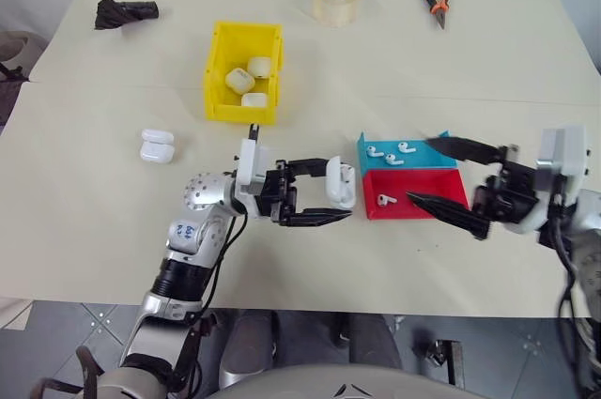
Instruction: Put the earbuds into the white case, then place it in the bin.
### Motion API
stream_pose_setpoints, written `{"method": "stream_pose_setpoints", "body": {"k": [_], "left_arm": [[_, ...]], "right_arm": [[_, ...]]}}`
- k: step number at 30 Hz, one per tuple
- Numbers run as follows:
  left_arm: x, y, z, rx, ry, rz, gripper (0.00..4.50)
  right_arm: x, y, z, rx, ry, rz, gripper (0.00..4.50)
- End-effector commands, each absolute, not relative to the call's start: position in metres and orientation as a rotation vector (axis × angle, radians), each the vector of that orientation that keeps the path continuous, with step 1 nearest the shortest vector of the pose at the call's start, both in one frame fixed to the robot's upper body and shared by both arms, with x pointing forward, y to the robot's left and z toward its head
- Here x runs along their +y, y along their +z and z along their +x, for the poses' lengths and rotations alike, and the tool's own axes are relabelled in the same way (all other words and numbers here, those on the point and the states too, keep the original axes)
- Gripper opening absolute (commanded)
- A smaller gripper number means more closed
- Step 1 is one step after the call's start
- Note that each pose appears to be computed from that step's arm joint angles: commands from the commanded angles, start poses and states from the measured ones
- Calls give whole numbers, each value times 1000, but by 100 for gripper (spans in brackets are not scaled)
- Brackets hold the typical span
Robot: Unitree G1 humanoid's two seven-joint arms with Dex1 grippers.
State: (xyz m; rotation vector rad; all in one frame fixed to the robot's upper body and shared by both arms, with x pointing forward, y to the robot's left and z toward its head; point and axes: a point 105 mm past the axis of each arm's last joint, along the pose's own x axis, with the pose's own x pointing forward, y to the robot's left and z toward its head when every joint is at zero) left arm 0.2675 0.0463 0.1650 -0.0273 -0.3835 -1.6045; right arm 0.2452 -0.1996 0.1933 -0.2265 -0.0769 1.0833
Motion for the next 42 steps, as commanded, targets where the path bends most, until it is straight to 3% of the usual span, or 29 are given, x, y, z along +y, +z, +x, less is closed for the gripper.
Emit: {"method": "stream_pose_setpoints", "body": {"k": [1, 5, 10, 18, 21, 25, 33, 36, 42], "left_arm": [[54, 171, 266, -435, -1556, 5, 280], [57, 169, 265, -440, -1512, 12, 280], [54, 171, 266, -458, -1483, 11, 280], [49, 170, 267, -489, -1453, 6, 280], [46, 170, 266, -498, -1450, 4, 280], [43, 170, 264, -507, -1455, 4, 280], [42, 172, 263, -520, -1444, 8, 280], [43, 172, 262, -518, -1434, 6, 280], [42, 171, 262, -517, -1429, 2, 280]], "right_arm": [[-242, 187, 250, -45, 1005, -359, 448], [-263, 181, 265, -22, 952, -423, 448], [-252, 189, 290, -16, 992, -495, 448], [-220, 205, 359, 304, 1032, -754, 448], [-210, 198, 379, 405, 1030, -834, 448], [-201, 181, 391, 510, 1074, -921, 448], [-195, 172, 407, 544, 1070, -1000, 448], [-193, 172, 408, 546, 1087, -1004, 390], [-186, 169, 407, 539, 1128, -998, 183]]}}
